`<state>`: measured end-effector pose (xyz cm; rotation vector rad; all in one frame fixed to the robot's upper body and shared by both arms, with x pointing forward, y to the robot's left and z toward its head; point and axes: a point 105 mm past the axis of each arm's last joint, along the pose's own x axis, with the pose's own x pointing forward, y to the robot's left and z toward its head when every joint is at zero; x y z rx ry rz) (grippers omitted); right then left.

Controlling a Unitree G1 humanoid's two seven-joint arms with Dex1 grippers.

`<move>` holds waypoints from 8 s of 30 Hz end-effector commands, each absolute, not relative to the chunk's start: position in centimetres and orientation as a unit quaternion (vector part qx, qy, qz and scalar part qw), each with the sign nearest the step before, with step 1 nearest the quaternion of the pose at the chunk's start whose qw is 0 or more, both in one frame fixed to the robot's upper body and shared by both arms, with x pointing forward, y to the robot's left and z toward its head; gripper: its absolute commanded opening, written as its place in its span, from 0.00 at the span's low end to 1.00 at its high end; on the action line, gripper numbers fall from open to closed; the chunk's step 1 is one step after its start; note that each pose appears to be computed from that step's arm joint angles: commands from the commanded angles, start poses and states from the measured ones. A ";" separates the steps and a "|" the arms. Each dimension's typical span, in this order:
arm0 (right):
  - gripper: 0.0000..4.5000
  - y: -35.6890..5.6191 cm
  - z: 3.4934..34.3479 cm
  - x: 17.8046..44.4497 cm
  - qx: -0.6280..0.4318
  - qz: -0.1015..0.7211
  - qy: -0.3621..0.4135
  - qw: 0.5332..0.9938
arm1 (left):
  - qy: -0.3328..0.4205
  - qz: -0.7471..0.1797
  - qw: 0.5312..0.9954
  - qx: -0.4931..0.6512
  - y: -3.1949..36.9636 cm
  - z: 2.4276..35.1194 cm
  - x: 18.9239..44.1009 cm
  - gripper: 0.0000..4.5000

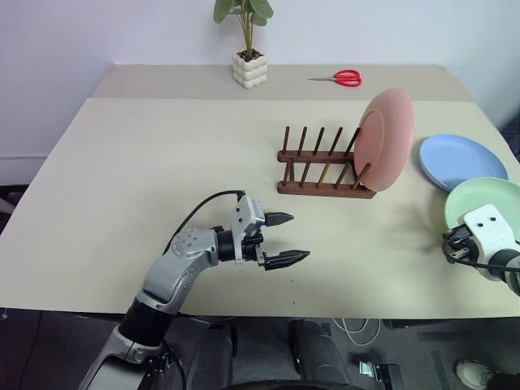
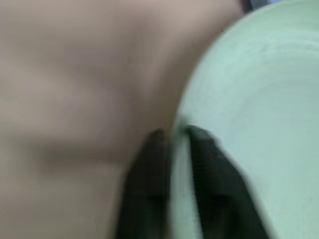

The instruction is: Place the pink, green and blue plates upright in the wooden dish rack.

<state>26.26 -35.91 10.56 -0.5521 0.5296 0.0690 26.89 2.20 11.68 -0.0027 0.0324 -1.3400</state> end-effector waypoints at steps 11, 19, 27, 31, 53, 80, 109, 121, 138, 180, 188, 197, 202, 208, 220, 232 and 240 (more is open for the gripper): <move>0.00 -35.4 19.7 28.0 -0.342 0.010 0.143 0.929 | -0.009 -0.621 0.784 0.007 2.1 12.7 27.1 1.00; 0.00 -30.3 32.5 30.8 -0.374 0.013 -0.138 0.917 | -0.011 -0.612 0.791 0.007 2.2 12.6 27.4 1.00; 0.00 -16.7 36.7 28.0 -0.185 0.330 -0.330 0.865 | -0.020 -0.581 0.814 0.015 3.1 12.7 27.8 1.00; 0.00 -13.4 35.4 26.1 -0.024 0.473 -0.296 0.830 | -0.022 -0.572 0.820 0.016 3.4 12.7 27.7 1.00; 0.00 -16.3 28.7 31.9 0.236 0.412 -0.132 0.870 | -0.017 -0.548 0.836 0.020 4.5 12.9 27.5 1.00; 0.98 -16.7 27.7 33.2 0.240 0.379 -0.100 0.888 | -0.021 -0.536 0.843 0.022 4.8 13.0 27.5 1.00; 0.98 -24.9 34.2 31.4 -0.033 0.244 -0.212 0.946 | -0.018 -0.543 0.839 0.017 4.5 12.8 27.3 1.00; 0.98 -36.5 23.7 32.1 -0.223 0.084 0.026 0.971 | -0.016 -0.550 0.835 0.012 4.2 12.7 27.3 1.00; 0.86 -38.1 12.7 37.8 -0.375 0.031 0.179 0.909 | -0.013 -0.541 0.841 0.015 4.5 12.7 27.2 1.00; 0.01 -6.7 33.5 28.5 -0.097 0.483 -0.333 0.804 | -0.021 -0.487 0.872 0.035 7.0 13.0 27.9 1.00; 0.01 -7.6 29.4 30.6 0.137 0.484 -0.159 0.850 | -0.010 -0.461 0.886 0.046 9.4 12.7 28.1 1.00; 0.01 -8.3 29.0 31.7 0.233 0.463 -0.115 0.847 | -0.009 -0.470 0.882 0.043 8.9 12.8 27.8 1.00; 0.01 -8.4 28.5 32.2 0.241 0.453 -0.100 0.853 | -0.009 -0.472 0.881 0.043 8.8 12.8 27.7 1.00; 0.01 -8.5 28.3 32.7 0.250 0.442 -0.095 0.856 | -0.009 -0.473 0.880 0.043 8.7 12.8 27.7 1.00; 0.99 -8.8 28.3 32.9 0.252 0.429 -0.092 0.862 | -0.010 -0.477 0.878 0.041 8.4 12.8 27.7 1.00; 0.99 -9.3 28.7 33.1 0.190 0.418 -0.102 0.883 | -0.010 -0.477 0.878 0.040 8.3 12.8 27.7 1.00; 0.99 -10.2 29.1 33.3 0.100 0.408 -0.127 0.899 | -0.010 -0.479 0.877 0.040 8.2 12.6 27.7 1.00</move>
